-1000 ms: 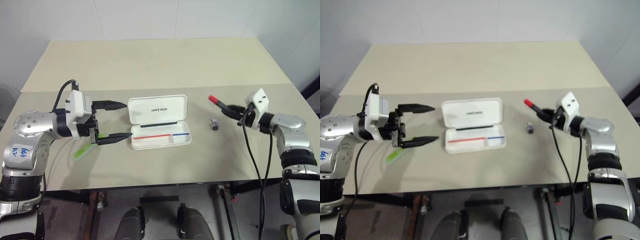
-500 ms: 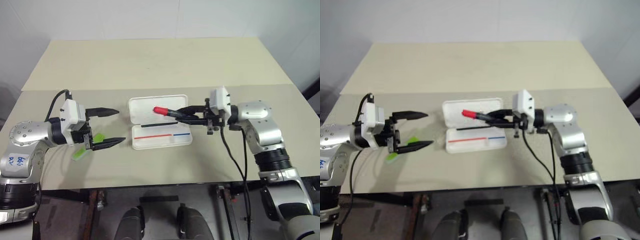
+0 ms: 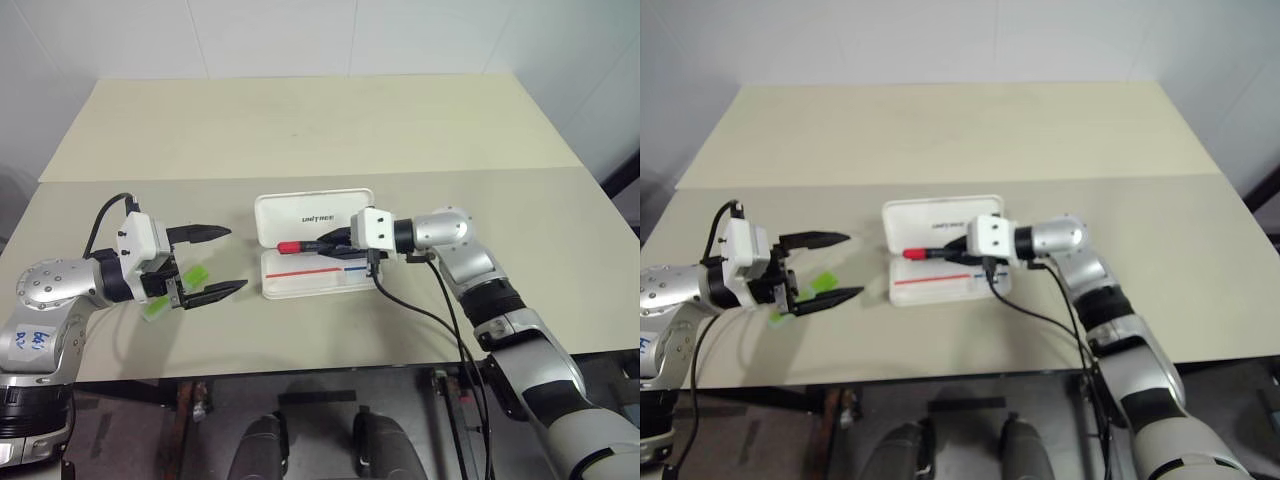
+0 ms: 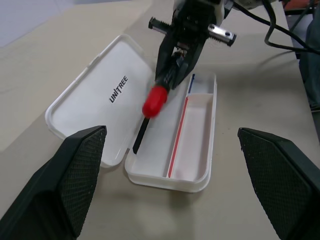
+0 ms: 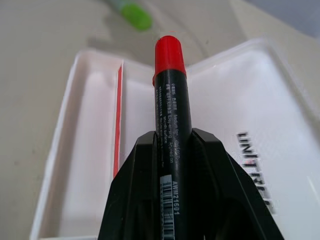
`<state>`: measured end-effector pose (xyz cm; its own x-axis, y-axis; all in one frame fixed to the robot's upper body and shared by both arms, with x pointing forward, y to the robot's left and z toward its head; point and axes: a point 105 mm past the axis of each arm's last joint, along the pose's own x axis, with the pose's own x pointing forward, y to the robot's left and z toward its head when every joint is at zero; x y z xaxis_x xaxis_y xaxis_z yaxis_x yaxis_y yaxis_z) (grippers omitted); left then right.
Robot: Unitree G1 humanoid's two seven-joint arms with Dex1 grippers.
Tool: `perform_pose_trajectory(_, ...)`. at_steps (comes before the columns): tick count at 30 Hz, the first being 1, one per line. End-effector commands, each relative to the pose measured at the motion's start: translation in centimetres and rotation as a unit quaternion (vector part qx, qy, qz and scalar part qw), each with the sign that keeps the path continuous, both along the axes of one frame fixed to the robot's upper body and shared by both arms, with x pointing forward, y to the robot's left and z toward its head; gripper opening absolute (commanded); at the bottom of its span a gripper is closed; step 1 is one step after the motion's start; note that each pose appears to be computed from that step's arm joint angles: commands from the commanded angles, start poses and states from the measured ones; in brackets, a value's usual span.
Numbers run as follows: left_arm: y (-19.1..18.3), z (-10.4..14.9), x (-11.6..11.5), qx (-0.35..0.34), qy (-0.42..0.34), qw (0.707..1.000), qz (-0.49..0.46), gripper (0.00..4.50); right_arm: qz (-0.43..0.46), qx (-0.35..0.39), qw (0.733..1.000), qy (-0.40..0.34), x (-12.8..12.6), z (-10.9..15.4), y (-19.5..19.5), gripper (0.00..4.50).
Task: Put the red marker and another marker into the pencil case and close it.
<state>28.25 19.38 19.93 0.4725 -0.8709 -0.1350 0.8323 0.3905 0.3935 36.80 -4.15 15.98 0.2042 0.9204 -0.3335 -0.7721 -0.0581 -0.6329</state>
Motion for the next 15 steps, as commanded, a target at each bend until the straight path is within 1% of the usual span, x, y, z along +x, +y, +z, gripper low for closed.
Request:
perform_pose_trajectory(1, -0.3, 0.9, -0.4, 0.001, -0.024, 1.0, -0.002, 4.5, 0.0, -0.005, 1.0, -0.024, 0.5, 0.5, 0.1, 0.61)
perform_pose_trajectory(4, -0.4, 0.9, -0.5, -0.001, -0.024, 1.0, -0.003, 4.5, -0.004, -0.008, 1.0, -0.027, 0.7, 0.2, 0.1, 0.61)
perform_pose_trajectory(5, -0.5, 0.8, -0.5, -0.002, -0.024, 1.0, -0.003, 4.5, -0.004, -0.009, 1.0, -0.028, 0.8, 0.1, 0.1, 1.34)
perform_pose_trajectory(7, -0.6, 0.8, -0.5, -0.003, -0.024, 1.0, -0.003, 4.5, -0.003, -0.013, 1.0, -0.027, 0.8, -0.1, 0.1, 2.0)
perform_pose_trajectory(9, -0.6, 0.8, -0.5, -0.004, -0.025, 1.0, -0.003, 4.5, 0.002, -0.004, 0.999, -0.036, 0.7, 0.3, 0.3, 2.76)
perform_pose_trajectory(10, -0.6, 0.8, -0.5, -0.004, -0.025, 1.0, -0.003, 4.5, 0.005, 0.001, 0.999, -0.04, 0.7, 0.6, 0.4, 3.05)
perform_pose_trajectory(11, -0.6, 0.8, -0.5, -0.004, -0.025, 1.0, -0.002, 4.5, 0.007, 0.003, 0.999, -0.042, 0.6, 0.7, 0.4, 3.49)
perform_pose_trajectory(13, -0.6, 0.8, -0.5, -0.004, -0.025, 1.0, -0.002, 4.5, 0.008, 0.004, 0.999, -0.043, 0.6, 0.7, 0.4, 4.22)
perform_pose_trajectory(14, -0.7, 0.8, -0.5, -0.005, -0.024, 1.0, -0.002, 4.5, 0.013, 0.014, 0.999, -0.044, 0.5, 1.3, 0.6, 4.46)
perform_pose_trajectory(15, -0.7, 0.7, -0.6, -0.006, -0.023, 1.0, -0.002, 4.5, 0.019, 0.032, 0.999, -0.039, 0.3, 2.0, 0.8, 4.46)
